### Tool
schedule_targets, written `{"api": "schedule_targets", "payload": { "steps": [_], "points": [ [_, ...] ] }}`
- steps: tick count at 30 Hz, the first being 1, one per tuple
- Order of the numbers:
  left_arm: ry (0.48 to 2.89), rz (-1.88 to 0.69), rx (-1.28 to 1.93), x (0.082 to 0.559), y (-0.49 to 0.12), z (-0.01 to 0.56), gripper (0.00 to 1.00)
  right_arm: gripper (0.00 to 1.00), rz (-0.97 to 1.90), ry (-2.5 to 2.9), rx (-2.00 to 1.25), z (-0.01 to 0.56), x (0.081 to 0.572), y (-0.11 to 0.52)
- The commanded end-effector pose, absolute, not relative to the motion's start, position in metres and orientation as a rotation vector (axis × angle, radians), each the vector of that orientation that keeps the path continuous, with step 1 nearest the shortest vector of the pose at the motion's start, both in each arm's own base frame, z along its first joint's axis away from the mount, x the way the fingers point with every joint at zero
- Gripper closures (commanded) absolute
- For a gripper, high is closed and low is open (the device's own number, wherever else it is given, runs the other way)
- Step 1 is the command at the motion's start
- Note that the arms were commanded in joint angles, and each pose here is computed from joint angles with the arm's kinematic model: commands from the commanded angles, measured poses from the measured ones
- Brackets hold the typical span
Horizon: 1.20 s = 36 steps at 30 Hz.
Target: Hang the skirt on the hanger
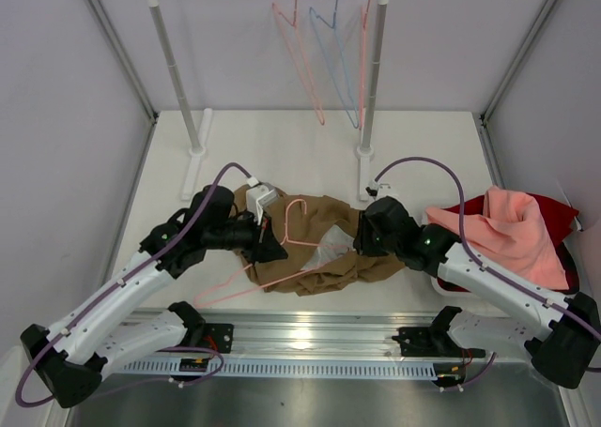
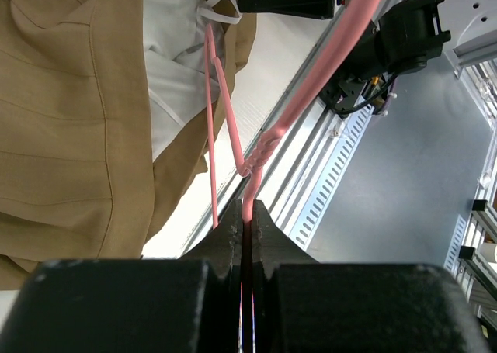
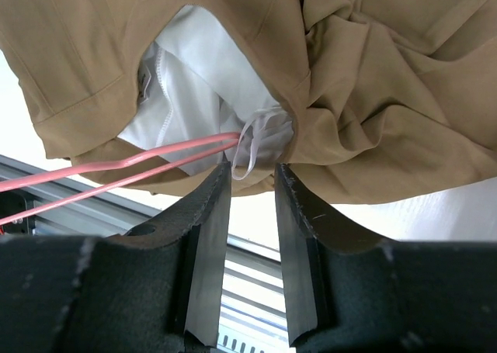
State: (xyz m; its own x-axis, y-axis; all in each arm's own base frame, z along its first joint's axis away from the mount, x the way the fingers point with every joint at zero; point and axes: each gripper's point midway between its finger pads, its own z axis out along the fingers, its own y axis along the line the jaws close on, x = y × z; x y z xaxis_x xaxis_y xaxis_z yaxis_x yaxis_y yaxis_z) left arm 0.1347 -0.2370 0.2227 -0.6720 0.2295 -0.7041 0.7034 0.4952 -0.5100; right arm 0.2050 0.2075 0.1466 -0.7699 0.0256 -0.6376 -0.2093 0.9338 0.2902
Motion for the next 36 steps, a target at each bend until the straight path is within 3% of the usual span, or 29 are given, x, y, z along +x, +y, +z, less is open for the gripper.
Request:
{"api": "schedule_targets", "payload": {
  "steps": [1, 10, 28, 36],
  "points": [
    [2.152, -1.139, 0.776, 0.132, -0.244, 0.228, 1.00, 0.65, 0.476, 2.367, -0.097, 0.157, 0.212, 0.213],
    [2.157, -1.165, 0.813, 0.122, -0.252, 0.227, 1.00, 0.64, 0.462, 2.395, -0.090, 0.142, 0.208, 0.212],
    [2.170, -1.206, 0.840, 0.109, -0.291, 0.212, 1.00, 0.84, 0.350, 2.457, -0.036, 0.111, 0.186, 0.179],
    [2.189, -1.185, 0.841, 0.109, -0.297, 0.198, 1.00, 0.85, 0.287, 2.501, 0.004, 0.084, 0.174, 0.161]
  ]
}}
